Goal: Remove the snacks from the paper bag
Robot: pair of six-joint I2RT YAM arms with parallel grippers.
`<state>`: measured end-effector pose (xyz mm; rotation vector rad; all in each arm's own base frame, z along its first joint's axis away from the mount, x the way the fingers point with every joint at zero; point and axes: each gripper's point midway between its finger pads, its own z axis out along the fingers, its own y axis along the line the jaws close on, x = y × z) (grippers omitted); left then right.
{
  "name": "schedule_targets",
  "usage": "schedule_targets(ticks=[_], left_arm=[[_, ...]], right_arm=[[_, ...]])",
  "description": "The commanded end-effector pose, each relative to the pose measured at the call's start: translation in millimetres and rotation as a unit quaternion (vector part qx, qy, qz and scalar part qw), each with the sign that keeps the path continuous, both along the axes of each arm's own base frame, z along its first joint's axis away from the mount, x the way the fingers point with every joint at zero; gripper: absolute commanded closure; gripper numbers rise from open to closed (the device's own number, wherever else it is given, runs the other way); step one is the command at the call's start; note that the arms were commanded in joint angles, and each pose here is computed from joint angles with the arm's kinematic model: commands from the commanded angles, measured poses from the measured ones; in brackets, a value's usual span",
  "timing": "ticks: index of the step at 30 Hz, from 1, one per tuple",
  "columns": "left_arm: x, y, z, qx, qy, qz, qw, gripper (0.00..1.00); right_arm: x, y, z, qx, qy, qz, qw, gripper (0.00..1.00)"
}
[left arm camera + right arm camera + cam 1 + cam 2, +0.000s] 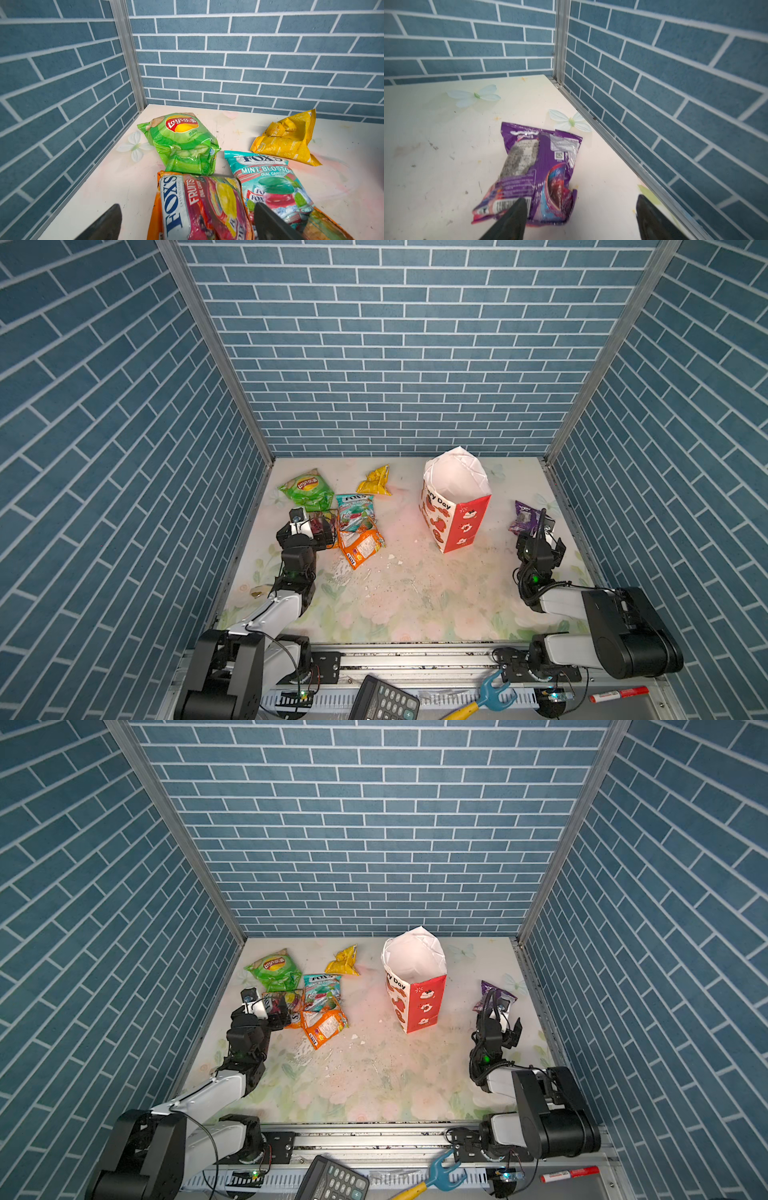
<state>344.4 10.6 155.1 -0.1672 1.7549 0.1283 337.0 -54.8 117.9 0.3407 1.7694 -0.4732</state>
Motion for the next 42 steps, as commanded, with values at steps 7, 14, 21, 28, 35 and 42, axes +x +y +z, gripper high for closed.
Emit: schedule_targets(ticks=[7, 14, 21, 28, 35, 42], left_arm=[[-16, 22, -7, 0.053, -0.027, 0.050, 0.997, 0.00], [-3, 21, -25, 0.054, -0.036, 0.043, 0.997, 0.00], [15, 11, -46, 0.057, -0.006, 0.010, 0.998, 0.00], [42, 22, -58, 0.045, 0.079, 0.027, 0.995, 0.00], [44, 17, -57, 0.051, 0.078, 0.018, 0.995, 0.00], [44, 17, -57, 0.051, 0.077, 0.017, 0.996, 0.00]], right_arm=[[13, -4, 7, 0.025, -0.046, 0.032, 0.998, 0.18], [19, -3, 3, 0.036, -0.030, 0.043, 0.998, 0.17], [38, 14, -12, 0.054, 0.010, 0.116, 0.992, 0.10], [51, 9, -25, 0.064, 0.039, 0.111, 0.991, 0.07], [51, 8, -26, 0.065, 0.041, 0.110, 0.991, 0.01], [52, 11, -26, 0.064, 0.045, 0.118, 0.990, 0.01]])
